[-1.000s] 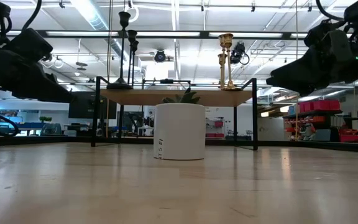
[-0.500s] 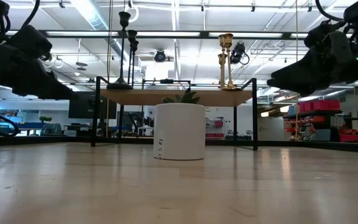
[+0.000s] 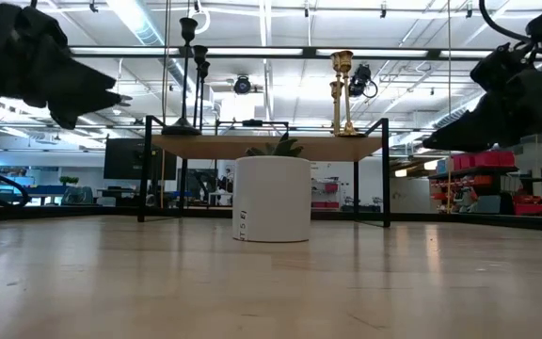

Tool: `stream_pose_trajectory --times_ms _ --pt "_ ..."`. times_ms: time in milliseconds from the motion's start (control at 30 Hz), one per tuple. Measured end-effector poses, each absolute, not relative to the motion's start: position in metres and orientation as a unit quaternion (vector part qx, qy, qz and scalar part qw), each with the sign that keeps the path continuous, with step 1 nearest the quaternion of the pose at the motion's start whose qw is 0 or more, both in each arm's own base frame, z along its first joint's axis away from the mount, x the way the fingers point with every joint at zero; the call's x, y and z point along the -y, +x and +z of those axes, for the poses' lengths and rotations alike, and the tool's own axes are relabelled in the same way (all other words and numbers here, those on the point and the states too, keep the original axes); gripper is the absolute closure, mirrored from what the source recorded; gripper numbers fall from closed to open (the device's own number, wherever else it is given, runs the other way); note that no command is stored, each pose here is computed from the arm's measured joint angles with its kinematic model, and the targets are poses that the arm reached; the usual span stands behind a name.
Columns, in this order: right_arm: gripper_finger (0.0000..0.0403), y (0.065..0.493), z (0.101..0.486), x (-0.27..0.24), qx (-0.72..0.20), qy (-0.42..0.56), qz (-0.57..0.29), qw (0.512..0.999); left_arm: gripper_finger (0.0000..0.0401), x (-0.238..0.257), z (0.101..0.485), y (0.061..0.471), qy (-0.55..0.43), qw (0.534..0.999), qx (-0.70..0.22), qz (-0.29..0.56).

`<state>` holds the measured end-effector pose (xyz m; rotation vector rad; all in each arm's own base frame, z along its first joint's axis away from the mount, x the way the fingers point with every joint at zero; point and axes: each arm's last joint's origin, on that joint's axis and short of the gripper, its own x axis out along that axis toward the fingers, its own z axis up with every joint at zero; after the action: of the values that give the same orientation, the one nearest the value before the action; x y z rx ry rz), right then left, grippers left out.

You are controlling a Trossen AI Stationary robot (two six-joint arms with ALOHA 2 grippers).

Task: Pick & Place candle stick holders
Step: Return to Home Position

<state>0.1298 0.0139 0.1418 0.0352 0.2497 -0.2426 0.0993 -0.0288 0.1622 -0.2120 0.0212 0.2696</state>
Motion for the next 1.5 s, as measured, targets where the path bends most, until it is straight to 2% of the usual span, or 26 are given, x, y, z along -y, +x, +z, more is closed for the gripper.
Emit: stream_pose_trajectory --times_ms 433,667,933,1233,1500 --pt "0.0227 0.11 0.158 -0.01 -0.058 0.04 -0.118 0.991 0.0213 0.017 0.177 0.09 -0.157 0.972 0.074 0.16" --pt "0.0227 0.1 0.169 -0.004 0.009 0.061 -0.134 0.989 0.0213 0.015 0.176 0.09 -0.155 0.971 0.072 0.167" --pt "0.0227 0.093 0.183 0.005 0.092 0.082 -0.172 0.977 0.0213 0.005 0.176 0.091 -0.15 0.961 0.08 0.219" --pt "0.0227 0.094 0.184 0.005 0.095 0.082 -0.169 0.978 0.0213 -0.011 0.176 0.091 -0.143 0.937 0.094 0.304" --pt "0.0227 0.094 0.184 0.005 0.094 0.081 -0.17 0.978 0.0213 -0.014 0.175 0.091 -0.14 0.932 0.093 0.321"
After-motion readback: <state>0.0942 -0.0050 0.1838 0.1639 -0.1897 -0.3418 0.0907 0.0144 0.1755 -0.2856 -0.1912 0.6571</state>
